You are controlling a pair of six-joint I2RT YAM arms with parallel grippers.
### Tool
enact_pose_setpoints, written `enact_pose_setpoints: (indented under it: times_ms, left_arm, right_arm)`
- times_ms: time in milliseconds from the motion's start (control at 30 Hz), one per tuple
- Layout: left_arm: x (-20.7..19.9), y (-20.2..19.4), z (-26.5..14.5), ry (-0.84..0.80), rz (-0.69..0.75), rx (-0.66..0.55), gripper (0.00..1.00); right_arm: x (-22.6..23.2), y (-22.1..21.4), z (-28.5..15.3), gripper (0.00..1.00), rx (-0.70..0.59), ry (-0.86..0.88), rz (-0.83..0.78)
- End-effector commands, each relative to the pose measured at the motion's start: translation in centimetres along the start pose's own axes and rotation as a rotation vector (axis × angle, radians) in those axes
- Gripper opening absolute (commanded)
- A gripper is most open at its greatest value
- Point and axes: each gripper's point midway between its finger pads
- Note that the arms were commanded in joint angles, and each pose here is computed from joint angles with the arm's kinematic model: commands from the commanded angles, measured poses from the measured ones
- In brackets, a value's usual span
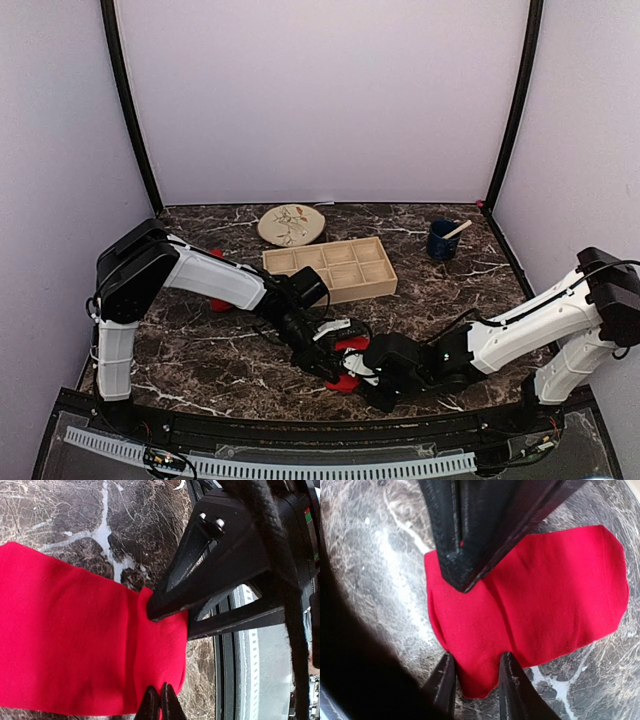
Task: Roll the socks
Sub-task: Roll the sock at the center of the board.
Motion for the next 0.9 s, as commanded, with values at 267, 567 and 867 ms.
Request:
enact_pose_setpoints:
  times_ms: [267,567,867]
  left_arm:
    - [0.7,-0.5,-0.1,0.028,-0.043,0.026,0.02]
    - [1.9,0.5,-1.3,0.097,-0.087,-0.046,0.24]
    - [2.3,0.8,-2.5,0.129,-0.102,-0.099,0.27]
  right_arm:
    - [0.7,-0.2,0.9,0.08,0.011,0.02,-0.014]
    - [0.7,-0.3,0.6,0.04,0.013,0.026,-0.009]
    - [0.8,-0.4,0.7,0.02,0.025,0.03,0.0]
Point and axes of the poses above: each gripper's point midway between its finger pads, its own z axis out along the fingers, its own x axis along the line the jaws close on, y = z × x, and after that the axes turned 5 degrees about -z, right-handed
